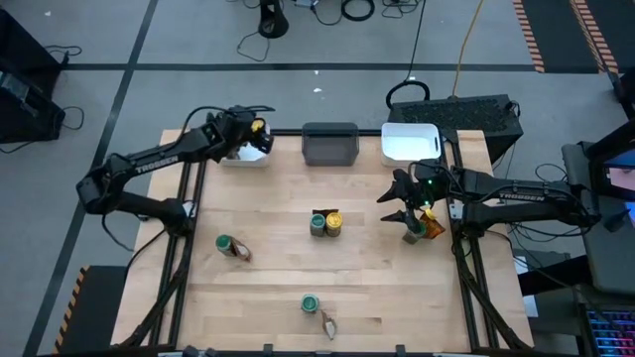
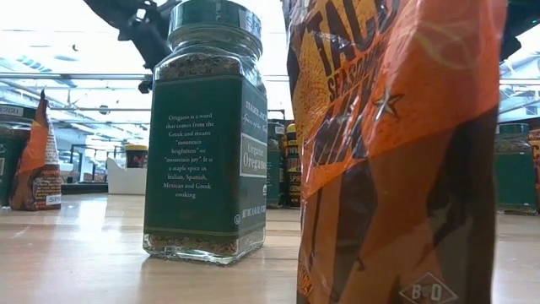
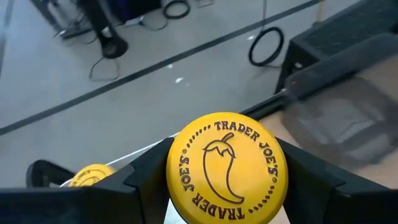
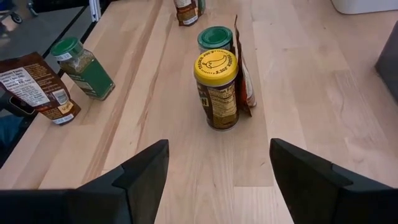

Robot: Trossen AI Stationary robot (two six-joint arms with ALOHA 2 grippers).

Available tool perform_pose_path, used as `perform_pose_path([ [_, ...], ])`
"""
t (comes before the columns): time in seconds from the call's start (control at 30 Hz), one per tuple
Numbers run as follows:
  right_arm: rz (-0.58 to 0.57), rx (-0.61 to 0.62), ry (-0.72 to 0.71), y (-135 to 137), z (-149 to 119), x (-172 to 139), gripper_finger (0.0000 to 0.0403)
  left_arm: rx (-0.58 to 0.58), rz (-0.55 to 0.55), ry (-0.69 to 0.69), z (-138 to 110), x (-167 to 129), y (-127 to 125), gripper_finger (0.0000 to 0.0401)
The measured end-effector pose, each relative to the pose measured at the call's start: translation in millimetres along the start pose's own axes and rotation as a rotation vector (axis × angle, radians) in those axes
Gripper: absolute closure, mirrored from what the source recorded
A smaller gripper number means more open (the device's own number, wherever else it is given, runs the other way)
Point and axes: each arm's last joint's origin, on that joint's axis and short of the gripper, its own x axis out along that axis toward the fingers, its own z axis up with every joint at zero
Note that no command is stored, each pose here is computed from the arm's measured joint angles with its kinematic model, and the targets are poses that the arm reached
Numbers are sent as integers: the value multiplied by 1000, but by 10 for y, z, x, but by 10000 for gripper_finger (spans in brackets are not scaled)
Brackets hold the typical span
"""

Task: Sort spices by type
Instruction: Put the right yellow seasoning bottle into the left white bin

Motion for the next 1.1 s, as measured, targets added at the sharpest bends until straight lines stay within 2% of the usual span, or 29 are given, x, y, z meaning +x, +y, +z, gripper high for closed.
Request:
perform_pose_path([
  [0.5, 0, 16, 1, 0, -1, 0, 140, -45, 107, 92, -91, 531, 147, 155],
  [1.1, -3, 15, -1, -1, 1, 0, 140, -40, 113, 107, -106, 597, 185, 158],
])
